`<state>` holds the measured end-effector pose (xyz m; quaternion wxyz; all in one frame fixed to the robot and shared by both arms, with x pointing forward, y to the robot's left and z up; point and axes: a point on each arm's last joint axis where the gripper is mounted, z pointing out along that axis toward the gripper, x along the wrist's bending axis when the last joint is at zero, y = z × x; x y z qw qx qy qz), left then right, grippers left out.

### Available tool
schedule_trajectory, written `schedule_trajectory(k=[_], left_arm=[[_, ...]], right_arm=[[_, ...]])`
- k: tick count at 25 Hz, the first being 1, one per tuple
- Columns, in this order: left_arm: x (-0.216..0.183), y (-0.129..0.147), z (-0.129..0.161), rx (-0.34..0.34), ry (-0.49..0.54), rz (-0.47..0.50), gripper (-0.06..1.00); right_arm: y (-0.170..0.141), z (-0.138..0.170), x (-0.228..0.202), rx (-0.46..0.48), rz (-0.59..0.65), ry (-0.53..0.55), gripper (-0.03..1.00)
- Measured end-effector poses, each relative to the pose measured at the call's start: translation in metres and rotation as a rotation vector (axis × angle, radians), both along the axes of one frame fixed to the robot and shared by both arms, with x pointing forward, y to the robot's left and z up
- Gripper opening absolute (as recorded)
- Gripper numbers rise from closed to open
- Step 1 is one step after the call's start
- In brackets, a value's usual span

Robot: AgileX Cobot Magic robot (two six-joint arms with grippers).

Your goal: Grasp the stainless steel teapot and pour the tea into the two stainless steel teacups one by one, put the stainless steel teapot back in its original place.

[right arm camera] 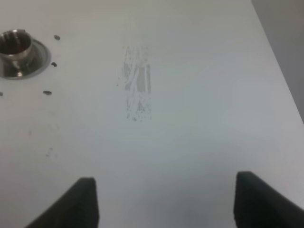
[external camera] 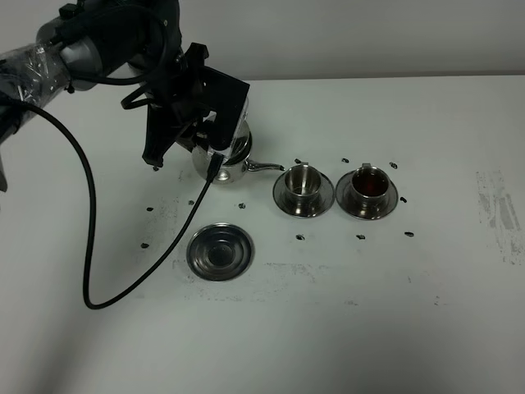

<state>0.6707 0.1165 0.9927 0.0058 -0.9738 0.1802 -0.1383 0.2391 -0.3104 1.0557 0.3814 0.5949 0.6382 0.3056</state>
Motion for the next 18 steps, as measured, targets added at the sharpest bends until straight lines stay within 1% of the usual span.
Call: schedule_trajectory(k=[9, 13, 18], left_arm=[[0.015, -0.006, -0.005, -0.005, -0.034, 0.011, 0.18], [0.018, -0.009, -0.006, 0.011, -0.053, -0.003, 0.18], [0.020, -0.012, -0.005, 0.011, -0.079, -0.028, 0.18]], right_arm=[[0.000, 0.000, 0.000, 0.000, 0.000, 0.000, 0.58], [0.000, 0.000, 0.000, 0.000, 0.000, 0.000, 0.58], [0.000, 0.000, 0.000, 0.000, 0.000, 0.000, 0.58]])
